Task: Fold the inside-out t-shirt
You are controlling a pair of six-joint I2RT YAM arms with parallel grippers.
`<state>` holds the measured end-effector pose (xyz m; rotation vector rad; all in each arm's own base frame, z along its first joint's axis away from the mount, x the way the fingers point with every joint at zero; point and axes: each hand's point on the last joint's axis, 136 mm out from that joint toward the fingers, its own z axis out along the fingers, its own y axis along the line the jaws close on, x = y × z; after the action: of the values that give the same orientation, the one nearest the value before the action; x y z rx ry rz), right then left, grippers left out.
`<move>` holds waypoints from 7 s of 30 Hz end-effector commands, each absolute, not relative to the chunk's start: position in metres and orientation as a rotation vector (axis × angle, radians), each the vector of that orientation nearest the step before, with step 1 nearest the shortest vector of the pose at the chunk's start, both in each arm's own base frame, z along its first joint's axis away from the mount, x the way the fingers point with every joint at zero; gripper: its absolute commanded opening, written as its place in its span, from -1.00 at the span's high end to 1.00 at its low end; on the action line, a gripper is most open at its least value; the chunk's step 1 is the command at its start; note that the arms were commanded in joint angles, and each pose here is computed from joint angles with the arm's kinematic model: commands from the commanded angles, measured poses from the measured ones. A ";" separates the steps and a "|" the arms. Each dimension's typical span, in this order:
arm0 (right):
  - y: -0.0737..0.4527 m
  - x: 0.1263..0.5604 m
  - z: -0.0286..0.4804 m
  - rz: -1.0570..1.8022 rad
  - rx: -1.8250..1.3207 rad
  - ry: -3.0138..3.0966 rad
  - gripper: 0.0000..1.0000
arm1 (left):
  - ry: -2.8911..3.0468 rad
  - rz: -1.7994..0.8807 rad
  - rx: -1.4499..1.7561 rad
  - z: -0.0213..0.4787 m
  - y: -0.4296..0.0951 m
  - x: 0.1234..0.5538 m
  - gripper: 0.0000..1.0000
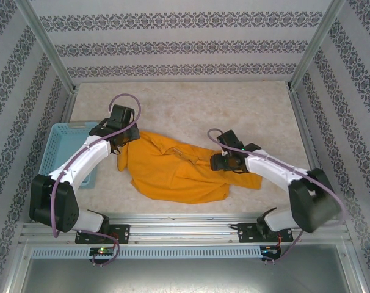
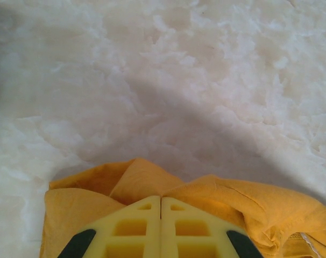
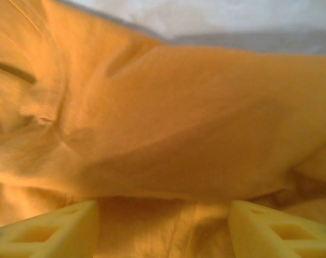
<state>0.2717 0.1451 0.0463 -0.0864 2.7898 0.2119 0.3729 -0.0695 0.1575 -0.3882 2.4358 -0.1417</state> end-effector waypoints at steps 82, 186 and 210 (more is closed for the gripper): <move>0.020 0.214 0.429 0.290 0.243 1.899 1.00 | 1.560 -0.262 -0.552 0.448 0.017 0.253 1.00; 0.116 0.249 0.175 0.342 0.261 2.466 -0.25 | 2.329 -0.097 0.035 0.238 -0.215 0.524 -0.99; 0.096 0.438 0.051 0.216 0.388 2.817 -0.25 | 2.618 0.125 -0.502 0.039 -0.022 0.527 -0.73</move>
<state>0.4333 0.0940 0.0569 0.4254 2.7747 0.2440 0.5217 -0.0347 0.0423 -0.4474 2.6225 0.0993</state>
